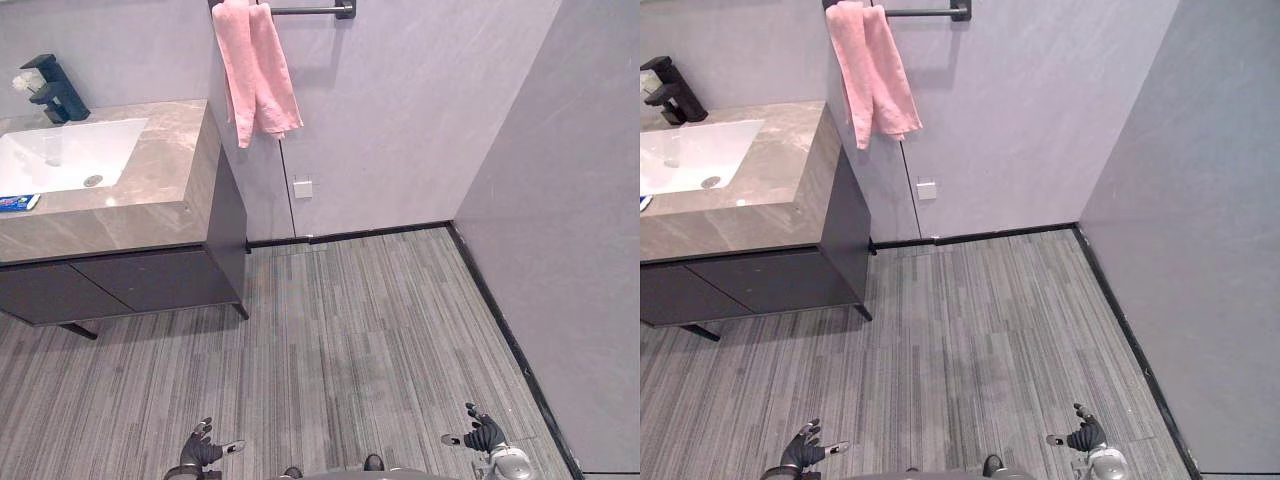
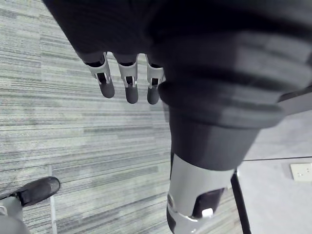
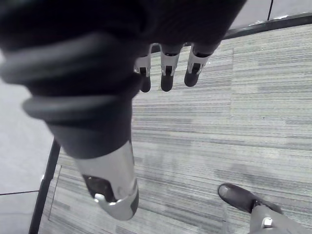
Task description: Organize washtable
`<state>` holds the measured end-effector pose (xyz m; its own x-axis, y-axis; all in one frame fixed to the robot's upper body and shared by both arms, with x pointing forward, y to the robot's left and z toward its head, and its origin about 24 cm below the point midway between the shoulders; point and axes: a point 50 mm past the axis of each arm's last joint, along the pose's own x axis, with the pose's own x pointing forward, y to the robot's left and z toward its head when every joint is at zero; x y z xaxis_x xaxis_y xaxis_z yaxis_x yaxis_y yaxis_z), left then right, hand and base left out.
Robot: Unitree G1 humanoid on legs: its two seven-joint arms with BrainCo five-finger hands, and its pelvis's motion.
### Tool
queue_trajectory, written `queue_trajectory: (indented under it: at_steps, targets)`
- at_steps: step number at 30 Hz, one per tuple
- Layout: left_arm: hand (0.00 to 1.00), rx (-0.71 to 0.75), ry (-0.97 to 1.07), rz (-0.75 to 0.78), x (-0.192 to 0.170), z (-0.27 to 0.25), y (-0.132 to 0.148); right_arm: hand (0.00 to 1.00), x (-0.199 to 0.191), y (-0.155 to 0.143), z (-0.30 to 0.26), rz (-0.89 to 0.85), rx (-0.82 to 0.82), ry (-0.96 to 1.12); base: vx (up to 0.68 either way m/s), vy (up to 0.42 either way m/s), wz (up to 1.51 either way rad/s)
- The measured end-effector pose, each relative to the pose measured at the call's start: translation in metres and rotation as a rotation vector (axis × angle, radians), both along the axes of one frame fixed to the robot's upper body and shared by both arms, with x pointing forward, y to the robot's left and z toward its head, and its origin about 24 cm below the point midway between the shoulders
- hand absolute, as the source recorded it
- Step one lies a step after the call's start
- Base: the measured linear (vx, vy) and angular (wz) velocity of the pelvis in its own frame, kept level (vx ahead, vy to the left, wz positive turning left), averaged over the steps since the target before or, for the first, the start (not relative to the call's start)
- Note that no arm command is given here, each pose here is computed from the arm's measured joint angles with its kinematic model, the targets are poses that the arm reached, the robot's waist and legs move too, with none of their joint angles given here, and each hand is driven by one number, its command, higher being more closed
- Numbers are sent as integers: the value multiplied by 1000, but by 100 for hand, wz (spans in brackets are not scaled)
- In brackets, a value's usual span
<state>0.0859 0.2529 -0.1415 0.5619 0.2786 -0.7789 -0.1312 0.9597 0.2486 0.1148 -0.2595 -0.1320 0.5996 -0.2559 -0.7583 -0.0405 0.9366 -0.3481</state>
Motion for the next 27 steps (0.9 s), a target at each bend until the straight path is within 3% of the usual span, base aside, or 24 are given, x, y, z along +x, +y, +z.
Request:
queue_trajectory:
  at_steps: [16,27]
  targets:
    - [0,-36,16,-3,-3,-4,-8,0,-15,-6,-6,-81,12,51,-25,-10,0]
    - [0,-44,0,-8,3,-3,-12,0,-4,1,-5,-83,35,22,-12,-8,-12]
